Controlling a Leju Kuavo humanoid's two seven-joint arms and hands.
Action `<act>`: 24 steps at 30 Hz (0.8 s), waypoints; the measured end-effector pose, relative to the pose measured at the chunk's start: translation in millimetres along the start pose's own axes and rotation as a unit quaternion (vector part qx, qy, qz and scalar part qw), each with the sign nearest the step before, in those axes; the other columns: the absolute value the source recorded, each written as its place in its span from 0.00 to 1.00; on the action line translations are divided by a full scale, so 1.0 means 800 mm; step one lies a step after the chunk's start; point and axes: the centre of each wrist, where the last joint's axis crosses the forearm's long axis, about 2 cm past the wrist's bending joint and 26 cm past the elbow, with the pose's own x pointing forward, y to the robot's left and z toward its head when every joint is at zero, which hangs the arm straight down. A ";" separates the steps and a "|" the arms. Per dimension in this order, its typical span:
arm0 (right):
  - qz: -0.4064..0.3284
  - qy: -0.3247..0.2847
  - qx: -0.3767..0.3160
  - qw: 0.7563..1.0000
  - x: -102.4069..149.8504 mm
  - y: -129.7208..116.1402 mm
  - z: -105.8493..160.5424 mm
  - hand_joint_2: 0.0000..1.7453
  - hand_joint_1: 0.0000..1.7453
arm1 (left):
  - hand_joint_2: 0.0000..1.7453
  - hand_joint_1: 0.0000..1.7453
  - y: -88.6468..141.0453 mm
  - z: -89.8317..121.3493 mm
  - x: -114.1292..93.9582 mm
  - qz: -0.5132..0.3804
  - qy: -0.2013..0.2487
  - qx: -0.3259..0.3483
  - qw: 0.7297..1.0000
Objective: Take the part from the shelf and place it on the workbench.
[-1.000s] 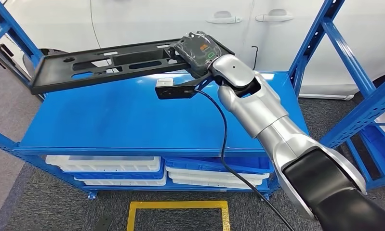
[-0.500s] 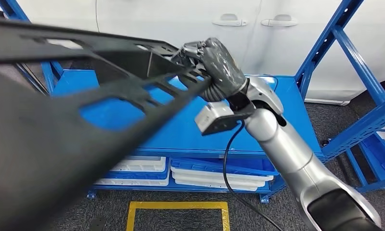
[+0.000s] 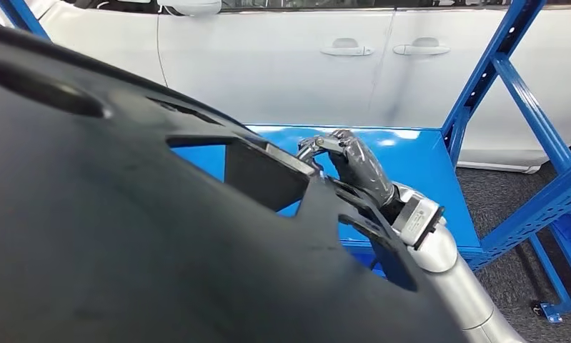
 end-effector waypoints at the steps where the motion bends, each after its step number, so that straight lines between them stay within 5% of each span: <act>1: -0.016 0.006 0.008 1.000 0.000 0.002 0.000 1.00 0.96 | 1.00 0.00 0.000 0.000 0.000 0.003 -0.001 0.001 1.000; 8: -0.035 0.026 0.039 0.998 -0.006 0.017 -0.002 1.00 0.93 | 1.00 0.00 0.001 0.000 -0.001 0.011 -0.003 0.005 1.000; 10: 0.010 0.017 0.037 0.999 -0.008 0.018 -0.002 1.00 0.91 | 1.00 0.00 0.000 0.000 0.000 0.010 -0.005 0.004 1.000; 14: 0.210 -0.013 0.013 0.977 -0.006 0.009 0.001 1.00 0.67 | 1.00 0.00 0.000 0.000 0.003 0.002 -0.008 -0.001 1.000; 16: 0.402 -0.022 0.004 0.915 0.002 -0.005 -0.002 1.00 0.80 | 1.00 0.00 -0.001 0.000 0.004 -0.001 -0.009 -0.004 1.000; 19: 0.693 -0.050 0.045 0.717 0.020 -0.039 -0.025 1.00 0.96 | 1.00 0.00 -0.001 -0.001 0.007 0.000 -0.014 -0.003 1.000; 21: 0.791 -0.057 0.096 0.602 0.020 -0.057 -0.035 1.00 0.97 | 1.00 0.00 0.000 -0.002 0.010 0.001 -0.018 -0.003 1.000; 22: 0.808 -0.056 0.113 0.576 0.017 -0.064 -0.035 1.00 0.97 | 1.00 0.00 0.000 -0.002 0.011 0.001 -0.019 -0.003 1.000; 24: 0.807 -0.050 0.123 0.576 0.010 -0.079 -0.028 1.00 0.97 | 1.00 0.00 0.001 -0.002 0.010 0.000 -0.019 -0.003 1.000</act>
